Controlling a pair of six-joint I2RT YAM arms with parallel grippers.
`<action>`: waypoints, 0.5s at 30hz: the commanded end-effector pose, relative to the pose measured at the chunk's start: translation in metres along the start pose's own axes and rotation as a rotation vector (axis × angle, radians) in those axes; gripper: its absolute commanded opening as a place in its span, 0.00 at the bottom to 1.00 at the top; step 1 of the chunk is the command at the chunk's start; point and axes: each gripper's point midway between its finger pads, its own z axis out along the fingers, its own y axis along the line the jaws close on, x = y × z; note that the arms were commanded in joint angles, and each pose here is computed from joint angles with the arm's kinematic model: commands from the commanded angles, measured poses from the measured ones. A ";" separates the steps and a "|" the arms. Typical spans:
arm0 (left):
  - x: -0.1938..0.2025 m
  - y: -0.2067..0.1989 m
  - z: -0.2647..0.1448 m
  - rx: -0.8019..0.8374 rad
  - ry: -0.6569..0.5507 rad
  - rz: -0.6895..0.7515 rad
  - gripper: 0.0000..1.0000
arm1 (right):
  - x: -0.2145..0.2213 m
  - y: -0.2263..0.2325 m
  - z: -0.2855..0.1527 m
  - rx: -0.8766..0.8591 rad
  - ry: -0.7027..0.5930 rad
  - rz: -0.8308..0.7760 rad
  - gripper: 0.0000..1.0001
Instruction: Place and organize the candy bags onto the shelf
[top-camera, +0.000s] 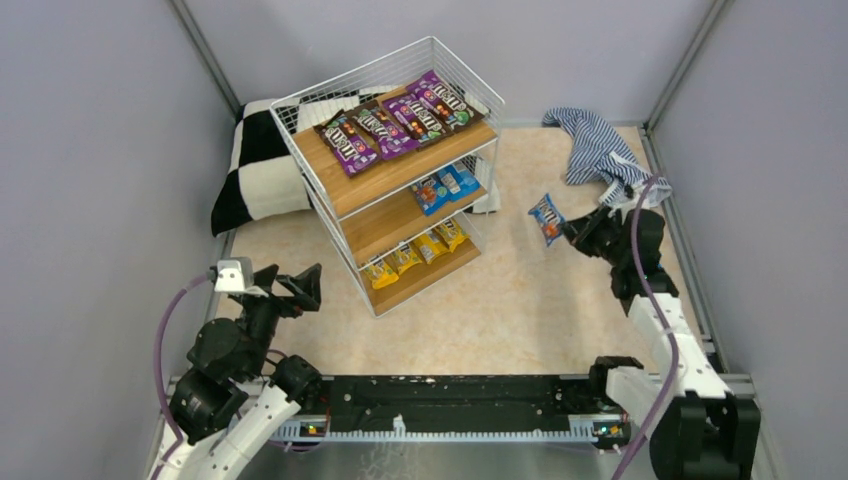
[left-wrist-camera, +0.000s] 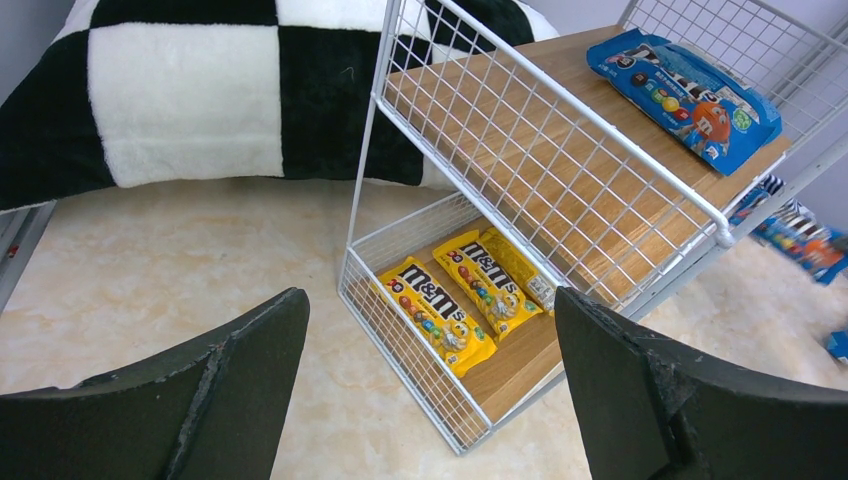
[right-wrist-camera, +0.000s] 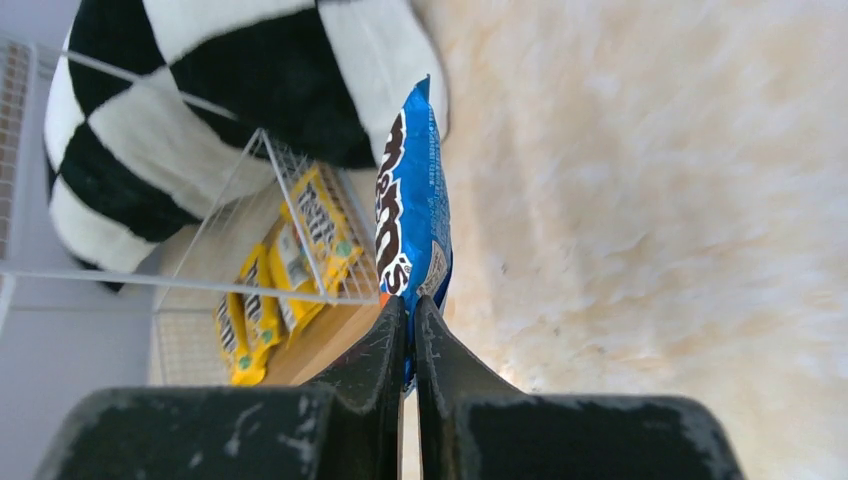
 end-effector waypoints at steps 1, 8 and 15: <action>-0.007 -0.002 0.002 0.002 -0.029 -0.002 0.98 | -0.005 -0.030 -0.053 0.327 0.110 -0.215 0.00; -0.007 -0.002 0.002 0.006 -0.032 -0.002 0.98 | 0.028 0.068 -0.079 0.007 0.355 -0.287 0.00; -0.010 -0.001 -0.001 0.010 -0.047 -0.013 0.99 | 0.091 0.192 -0.133 -0.509 0.678 -0.256 0.00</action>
